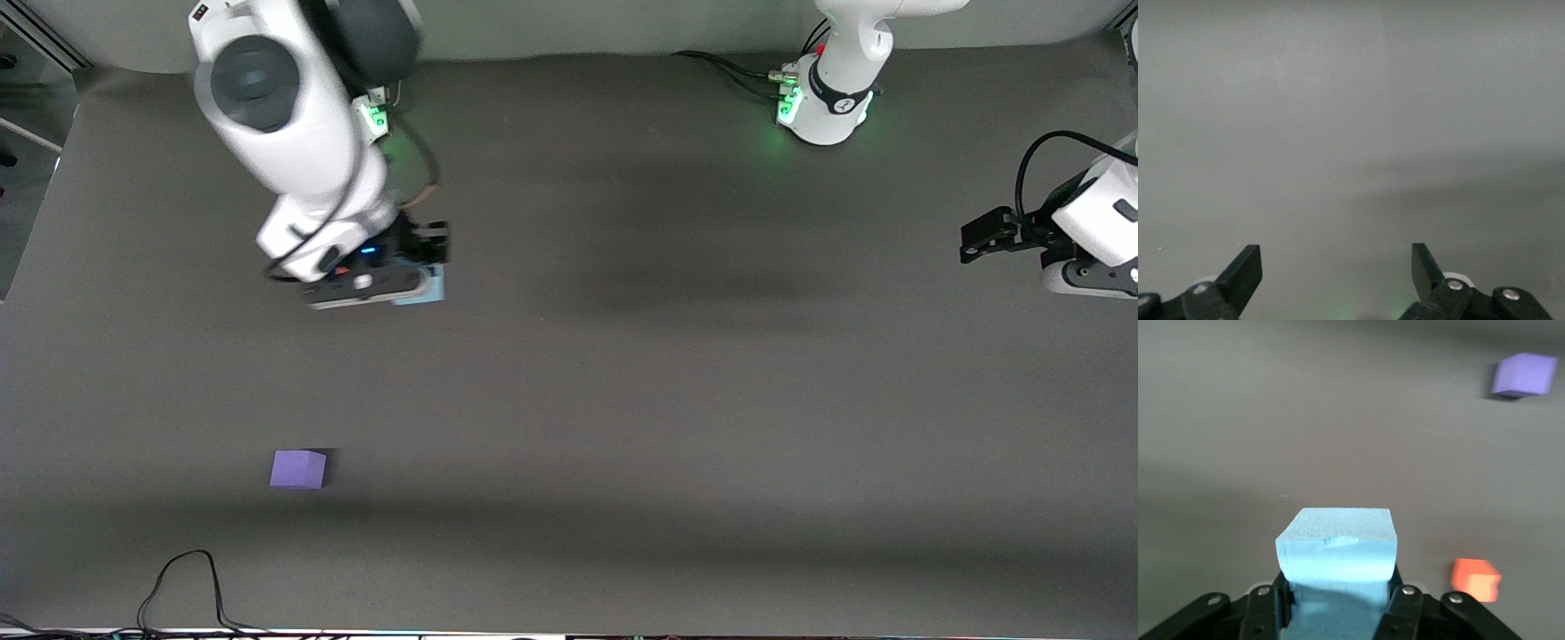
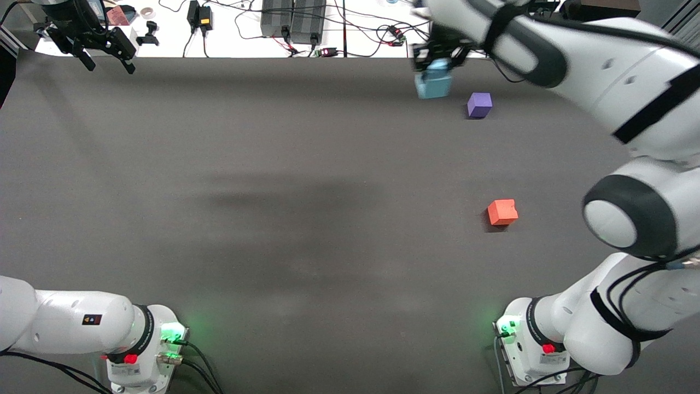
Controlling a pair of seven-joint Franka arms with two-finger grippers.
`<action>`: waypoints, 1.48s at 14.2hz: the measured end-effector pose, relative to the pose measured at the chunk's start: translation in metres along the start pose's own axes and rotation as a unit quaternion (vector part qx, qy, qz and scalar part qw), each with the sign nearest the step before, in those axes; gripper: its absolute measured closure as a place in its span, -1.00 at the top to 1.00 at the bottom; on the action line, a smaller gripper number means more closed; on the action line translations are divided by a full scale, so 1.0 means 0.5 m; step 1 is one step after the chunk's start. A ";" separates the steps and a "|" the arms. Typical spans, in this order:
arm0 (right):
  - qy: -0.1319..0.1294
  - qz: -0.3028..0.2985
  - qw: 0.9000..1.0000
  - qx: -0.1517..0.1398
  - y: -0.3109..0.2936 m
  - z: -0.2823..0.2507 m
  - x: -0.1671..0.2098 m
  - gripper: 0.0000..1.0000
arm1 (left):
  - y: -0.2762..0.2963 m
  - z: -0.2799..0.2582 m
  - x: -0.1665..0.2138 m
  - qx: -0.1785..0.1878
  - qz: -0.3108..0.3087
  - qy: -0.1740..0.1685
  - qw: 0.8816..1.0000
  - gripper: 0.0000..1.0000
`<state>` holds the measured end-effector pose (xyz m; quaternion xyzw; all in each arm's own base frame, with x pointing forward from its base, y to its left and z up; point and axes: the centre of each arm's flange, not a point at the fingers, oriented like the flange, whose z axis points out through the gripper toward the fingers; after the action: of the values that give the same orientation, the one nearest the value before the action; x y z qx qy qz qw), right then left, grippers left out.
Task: Place blue block between orange and purple blocks
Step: 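Close the right gripper on the blue cube and lift it, then carry the blue cube with the right gripper between orange and purple cubes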
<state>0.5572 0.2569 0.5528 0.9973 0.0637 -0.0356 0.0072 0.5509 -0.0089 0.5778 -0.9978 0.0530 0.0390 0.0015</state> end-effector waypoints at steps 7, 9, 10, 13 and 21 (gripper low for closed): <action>0.000 0.016 1.000 0.025 0.434 0.062 -0.057 0.07 | 0.003 -0.007 0.001 0.001 0.002 0.004 1.000 1.00; 0.006 0.010 1.000 0.019 0.414 0.102 -0.046 0.07 | 0.003 -0.014 0.001 0.002 0.002 0.008 1.000 1.00; 0.014 0.008 1.000 0.015 0.406 0.125 -0.038 0.07 | 0.003 -0.015 0.001 0.002 0.002 0.008 1.000 1.00; 0.039 0.012 0.999 -0.001 0.405 0.232 -0.021 0.07 | 0.003 -0.016 0.001 0.002 0.002 0.008 1.000 1.00; 0.058 -0.014 0.998 0.017 0.416 0.524 0.013 0.07 | -0.002 -0.017 0.001 0.002 -0.002 0.009 1.000 1.00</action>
<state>0.5718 0.0467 0.2931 0.9967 0.0774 0.0210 -0.0140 0.5521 -0.0079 0.5862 -0.9983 0.0507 0.0296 0.0027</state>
